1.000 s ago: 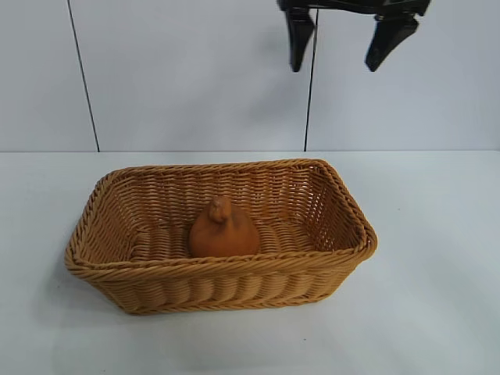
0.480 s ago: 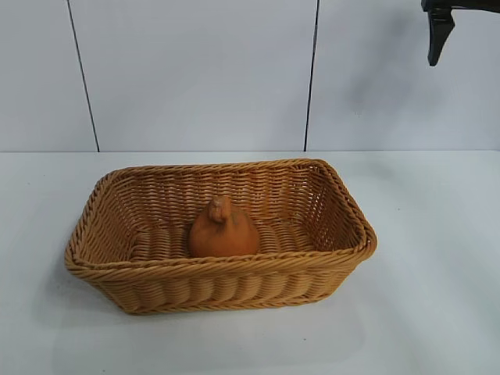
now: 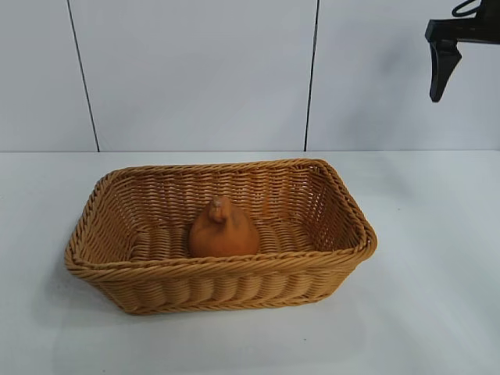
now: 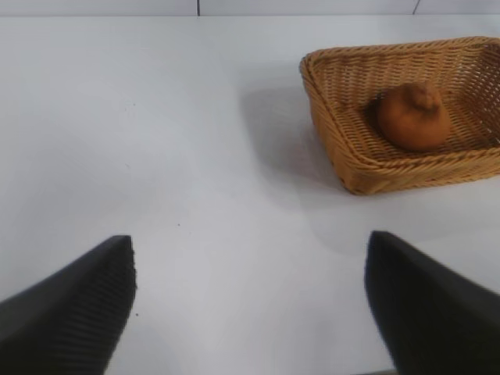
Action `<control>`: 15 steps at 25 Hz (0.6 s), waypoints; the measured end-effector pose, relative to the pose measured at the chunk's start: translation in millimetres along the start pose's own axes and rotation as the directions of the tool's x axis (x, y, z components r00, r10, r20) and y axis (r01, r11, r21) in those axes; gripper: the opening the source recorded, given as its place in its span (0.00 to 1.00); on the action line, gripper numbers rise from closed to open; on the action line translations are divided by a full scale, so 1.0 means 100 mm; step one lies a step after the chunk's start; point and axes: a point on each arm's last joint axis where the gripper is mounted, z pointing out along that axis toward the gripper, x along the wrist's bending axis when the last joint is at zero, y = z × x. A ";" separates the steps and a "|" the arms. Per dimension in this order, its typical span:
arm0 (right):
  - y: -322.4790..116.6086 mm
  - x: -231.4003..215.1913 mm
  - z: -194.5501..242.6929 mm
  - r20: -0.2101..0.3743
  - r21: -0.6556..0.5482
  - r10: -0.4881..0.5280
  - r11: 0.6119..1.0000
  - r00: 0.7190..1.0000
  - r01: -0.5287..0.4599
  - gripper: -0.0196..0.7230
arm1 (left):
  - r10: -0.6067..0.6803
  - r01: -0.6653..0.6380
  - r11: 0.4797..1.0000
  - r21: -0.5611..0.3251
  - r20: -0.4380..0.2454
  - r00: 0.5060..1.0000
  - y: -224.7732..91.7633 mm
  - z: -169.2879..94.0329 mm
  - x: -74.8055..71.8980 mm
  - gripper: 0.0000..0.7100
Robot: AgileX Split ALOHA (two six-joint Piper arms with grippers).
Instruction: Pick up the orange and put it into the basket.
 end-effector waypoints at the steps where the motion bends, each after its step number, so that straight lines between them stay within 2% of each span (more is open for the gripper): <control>1: -0.09 0.04 -0.01 -0.009 0.020 -0.007 1.000 1.000 0.007 0.96 | 0.000 0.000 1.000 0.000 0.000 1.000 0.00 0.00 0.00 0.81; 5: -0.57 0.07 0.03 -0.039 0.132 -0.001 0.991 0.999 0.006 0.96 | 0.000 0.000 1.000 0.000 0.000 1.000 0.00 0.00 0.00 0.81; 11: -1.49 0.06 0.00 -0.048 0.267 -0.016 0.963 0.999 0.028 0.96 | 0.000 0.000 1.000 0.000 0.000 1.000 0.00 0.00 0.00 0.81; 15: -2.13 0.04 -0.14 -0.049 0.272 -0.019 0.962 0.999 0.032 0.96 | 0.000 0.000 1.000 0.000 0.000 1.000 0.00 0.00 0.00 0.81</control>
